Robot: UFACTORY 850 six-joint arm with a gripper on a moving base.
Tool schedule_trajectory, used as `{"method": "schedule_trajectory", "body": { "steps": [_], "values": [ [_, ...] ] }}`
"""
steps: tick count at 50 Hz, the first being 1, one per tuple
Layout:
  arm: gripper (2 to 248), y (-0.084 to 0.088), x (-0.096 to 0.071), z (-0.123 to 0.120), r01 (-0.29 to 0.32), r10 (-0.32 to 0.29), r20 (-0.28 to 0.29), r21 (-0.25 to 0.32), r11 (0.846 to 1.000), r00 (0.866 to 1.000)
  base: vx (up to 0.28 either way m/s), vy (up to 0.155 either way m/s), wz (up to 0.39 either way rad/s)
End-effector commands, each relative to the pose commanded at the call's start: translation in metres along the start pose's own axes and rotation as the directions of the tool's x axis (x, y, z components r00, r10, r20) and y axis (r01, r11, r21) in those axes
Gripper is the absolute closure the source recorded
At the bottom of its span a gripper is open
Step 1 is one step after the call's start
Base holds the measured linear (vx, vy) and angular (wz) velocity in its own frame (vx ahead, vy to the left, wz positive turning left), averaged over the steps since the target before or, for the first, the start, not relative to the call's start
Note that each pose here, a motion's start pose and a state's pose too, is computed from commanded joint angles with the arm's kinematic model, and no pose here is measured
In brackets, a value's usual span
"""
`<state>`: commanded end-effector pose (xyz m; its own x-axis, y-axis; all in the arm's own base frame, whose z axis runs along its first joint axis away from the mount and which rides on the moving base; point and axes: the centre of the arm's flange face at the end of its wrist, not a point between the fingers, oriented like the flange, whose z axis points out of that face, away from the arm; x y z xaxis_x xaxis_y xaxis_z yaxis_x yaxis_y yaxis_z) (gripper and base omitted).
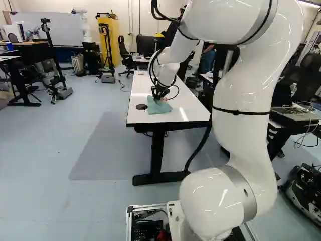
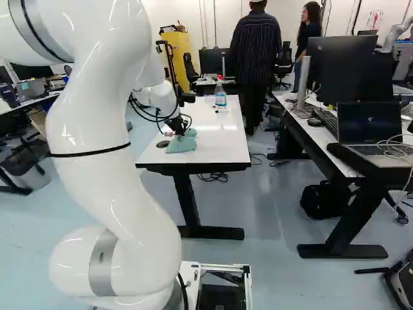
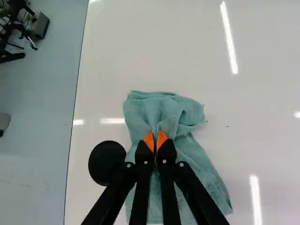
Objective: Clean the table with the green towel
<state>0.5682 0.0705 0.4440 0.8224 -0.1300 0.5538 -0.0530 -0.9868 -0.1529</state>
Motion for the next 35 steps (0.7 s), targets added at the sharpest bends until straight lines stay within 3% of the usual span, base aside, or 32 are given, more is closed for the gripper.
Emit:
{"method": "schedule_trajectory", "body": {
  "steps": [16, 35],
  "values": [
    [222, 0.010, -0.007, -0.032, -0.013, 0.013, -0.028, -0.004, 1.000, 1.000, 0.000, 0.000, 0.000],
    [222, 0.031, -0.029, -0.062, -0.040, 0.039, -0.038, -0.021, 0.999, 0.999, 0.000, 0.000, 0.000]
  ]
}}
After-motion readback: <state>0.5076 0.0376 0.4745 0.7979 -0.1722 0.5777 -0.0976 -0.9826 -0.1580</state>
